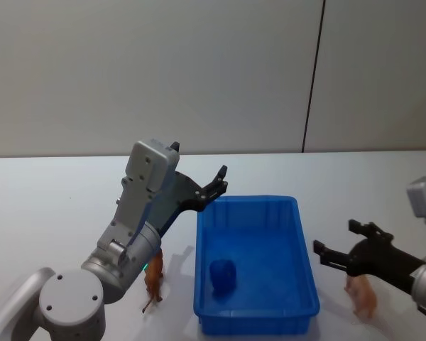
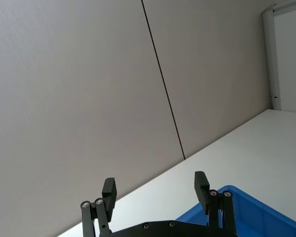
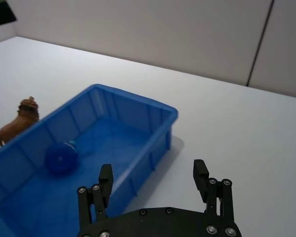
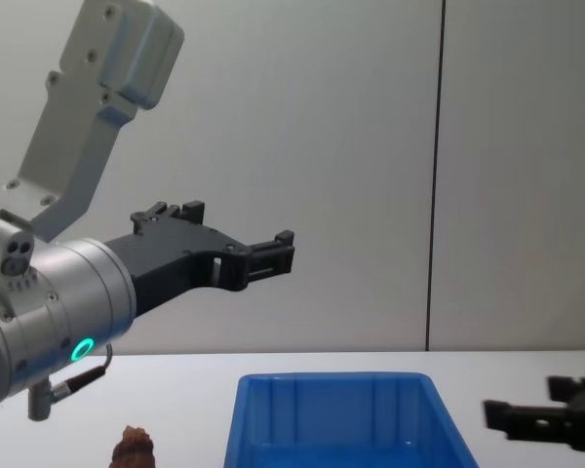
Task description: Pick up the two dolls from the table and place them into the box.
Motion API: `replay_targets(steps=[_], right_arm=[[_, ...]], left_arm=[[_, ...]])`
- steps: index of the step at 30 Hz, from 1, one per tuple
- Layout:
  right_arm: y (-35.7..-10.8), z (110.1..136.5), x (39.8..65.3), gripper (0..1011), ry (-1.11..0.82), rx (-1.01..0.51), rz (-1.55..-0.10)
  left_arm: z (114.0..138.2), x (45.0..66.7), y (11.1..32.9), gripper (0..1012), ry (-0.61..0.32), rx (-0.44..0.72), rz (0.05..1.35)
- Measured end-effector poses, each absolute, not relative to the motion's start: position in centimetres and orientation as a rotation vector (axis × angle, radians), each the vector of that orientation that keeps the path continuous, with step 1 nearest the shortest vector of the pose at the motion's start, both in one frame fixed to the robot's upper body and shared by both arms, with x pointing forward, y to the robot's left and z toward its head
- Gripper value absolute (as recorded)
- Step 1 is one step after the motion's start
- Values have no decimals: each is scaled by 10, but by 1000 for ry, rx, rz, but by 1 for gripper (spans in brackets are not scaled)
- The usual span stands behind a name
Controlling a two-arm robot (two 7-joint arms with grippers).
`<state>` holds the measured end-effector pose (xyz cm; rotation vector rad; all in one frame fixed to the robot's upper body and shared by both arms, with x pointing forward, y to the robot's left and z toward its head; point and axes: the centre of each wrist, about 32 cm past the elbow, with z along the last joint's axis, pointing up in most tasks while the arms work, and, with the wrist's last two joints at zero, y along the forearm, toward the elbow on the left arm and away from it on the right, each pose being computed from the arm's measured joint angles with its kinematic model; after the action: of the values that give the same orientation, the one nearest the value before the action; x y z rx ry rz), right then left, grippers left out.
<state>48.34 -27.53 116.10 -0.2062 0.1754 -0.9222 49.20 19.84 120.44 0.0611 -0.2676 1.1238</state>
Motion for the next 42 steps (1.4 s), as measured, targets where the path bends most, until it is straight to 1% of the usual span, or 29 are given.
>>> replay_targets(steps=[7, 13, 26, 42], right_arm=[[-288, 1164, 477, 1001, 205, -240, -971], [-294, 1166, 473, 1001, 233, -272, -993], [-297, 1167, 469, 1001, 302, -333, -1005], [-298, 1157, 464, 1001, 401, -396, -1008]], left_arm=[[1204, 492, 198, 1001, -268, 61, 1124], [1204, 492, 198, 1001, -268, 61, 1124], [1204, 492, 198, 1001, -268, 61, 1124], [1204, 492, 198, 1001, -268, 61, 1124]])
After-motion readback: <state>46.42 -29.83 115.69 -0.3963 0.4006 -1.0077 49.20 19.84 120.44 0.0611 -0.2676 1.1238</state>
